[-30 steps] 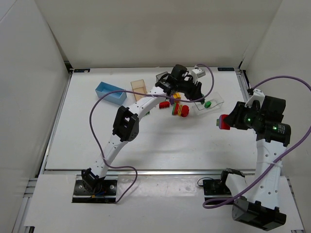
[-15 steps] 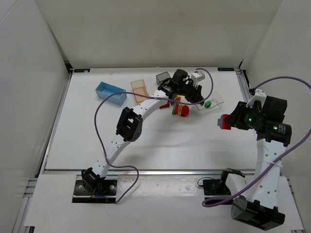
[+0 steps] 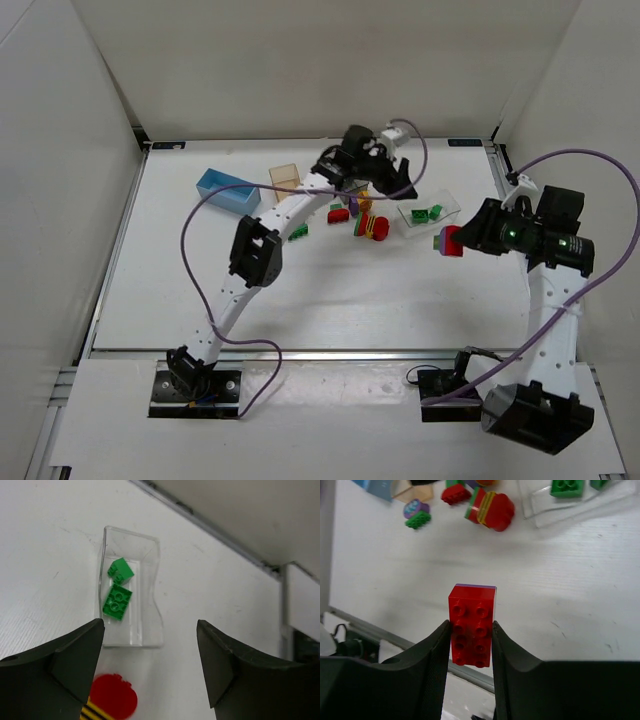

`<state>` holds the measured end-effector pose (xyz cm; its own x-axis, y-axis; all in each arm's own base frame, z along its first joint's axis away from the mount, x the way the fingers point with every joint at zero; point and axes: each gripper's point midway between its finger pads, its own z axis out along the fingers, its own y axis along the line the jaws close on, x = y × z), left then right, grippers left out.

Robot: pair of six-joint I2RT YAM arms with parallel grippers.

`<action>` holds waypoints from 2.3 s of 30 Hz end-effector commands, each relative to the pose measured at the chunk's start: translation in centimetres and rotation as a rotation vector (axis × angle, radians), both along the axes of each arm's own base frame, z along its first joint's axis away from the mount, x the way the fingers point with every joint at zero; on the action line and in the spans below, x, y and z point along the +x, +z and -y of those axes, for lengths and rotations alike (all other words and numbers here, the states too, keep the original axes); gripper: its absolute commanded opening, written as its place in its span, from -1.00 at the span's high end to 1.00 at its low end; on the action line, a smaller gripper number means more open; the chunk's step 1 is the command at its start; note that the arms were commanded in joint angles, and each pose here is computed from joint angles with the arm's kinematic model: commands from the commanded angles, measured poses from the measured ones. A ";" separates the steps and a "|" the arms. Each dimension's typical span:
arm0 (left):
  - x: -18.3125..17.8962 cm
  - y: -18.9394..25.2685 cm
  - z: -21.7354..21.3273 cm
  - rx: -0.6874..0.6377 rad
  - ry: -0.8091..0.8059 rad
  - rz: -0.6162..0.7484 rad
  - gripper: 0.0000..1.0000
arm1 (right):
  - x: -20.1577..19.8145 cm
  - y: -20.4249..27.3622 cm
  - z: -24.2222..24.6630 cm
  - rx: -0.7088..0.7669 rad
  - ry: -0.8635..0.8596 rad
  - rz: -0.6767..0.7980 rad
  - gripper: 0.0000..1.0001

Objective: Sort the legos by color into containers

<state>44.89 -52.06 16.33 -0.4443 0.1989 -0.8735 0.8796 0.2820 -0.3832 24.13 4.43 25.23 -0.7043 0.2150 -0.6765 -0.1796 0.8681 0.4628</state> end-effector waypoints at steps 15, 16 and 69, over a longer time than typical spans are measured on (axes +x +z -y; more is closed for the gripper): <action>-12.6 17.2 -19.8 -0.259 -0.540 -0.439 -0.62 | 10.2 6.6 -12.5 0.533 0.564 0.078 1.00; -12.6 16.7 -19.7 -0.258 -0.541 -0.444 -0.62 | 10.4 6.8 -12.6 0.546 0.579 0.074 1.00; -15.4 15.2 -18.4 -0.254 -0.604 -0.427 0.55 | 9.2 5.5 -17.1 0.559 0.701 0.009 1.00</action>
